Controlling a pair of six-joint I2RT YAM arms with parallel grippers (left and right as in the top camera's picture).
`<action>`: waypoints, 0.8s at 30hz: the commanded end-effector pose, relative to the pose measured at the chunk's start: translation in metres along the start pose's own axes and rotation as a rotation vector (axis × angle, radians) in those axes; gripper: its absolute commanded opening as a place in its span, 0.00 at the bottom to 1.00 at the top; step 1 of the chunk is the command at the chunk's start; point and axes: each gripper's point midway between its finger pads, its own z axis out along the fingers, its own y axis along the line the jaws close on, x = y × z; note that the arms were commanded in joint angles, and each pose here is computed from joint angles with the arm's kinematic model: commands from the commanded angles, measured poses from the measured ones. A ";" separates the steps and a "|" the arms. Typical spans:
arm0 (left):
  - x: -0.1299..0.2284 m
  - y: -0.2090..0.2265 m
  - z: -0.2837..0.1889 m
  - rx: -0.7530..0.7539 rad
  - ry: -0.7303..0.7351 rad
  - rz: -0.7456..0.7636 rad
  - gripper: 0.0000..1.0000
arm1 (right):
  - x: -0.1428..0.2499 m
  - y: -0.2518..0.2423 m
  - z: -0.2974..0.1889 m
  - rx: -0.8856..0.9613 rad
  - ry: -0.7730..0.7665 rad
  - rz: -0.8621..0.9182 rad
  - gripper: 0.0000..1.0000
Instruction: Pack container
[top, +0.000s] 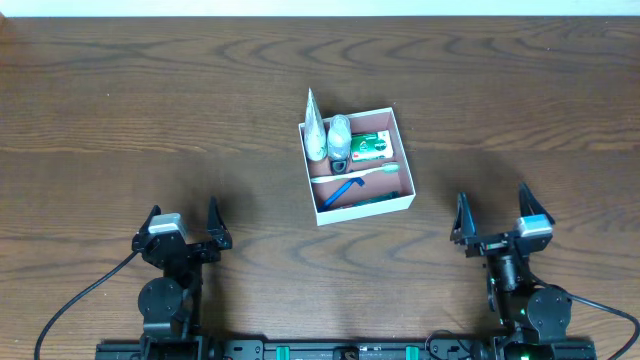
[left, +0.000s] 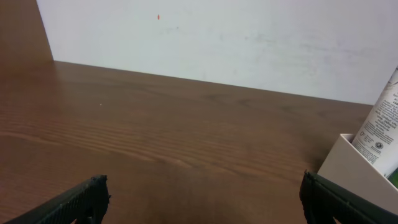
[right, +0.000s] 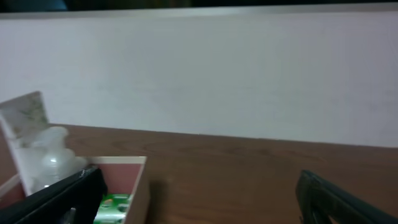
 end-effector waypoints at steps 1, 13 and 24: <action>0.018 0.005 0.001 -0.017 0.050 0.023 0.98 | 0.008 -0.012 -0.001 0.066 0.028 -0.015 0.99; 0.018 0.005 0.001 -0.017 0.050 0.023 0.98 | 0.050 -0.011 -0.009 0.058 0.198 -0.016 0.99; 0.018 0.005 0.001 -0.017 0.051 0.023 0.98 | 0.049 -0.011 -0.009 0.057 0.197 -0.025 0.99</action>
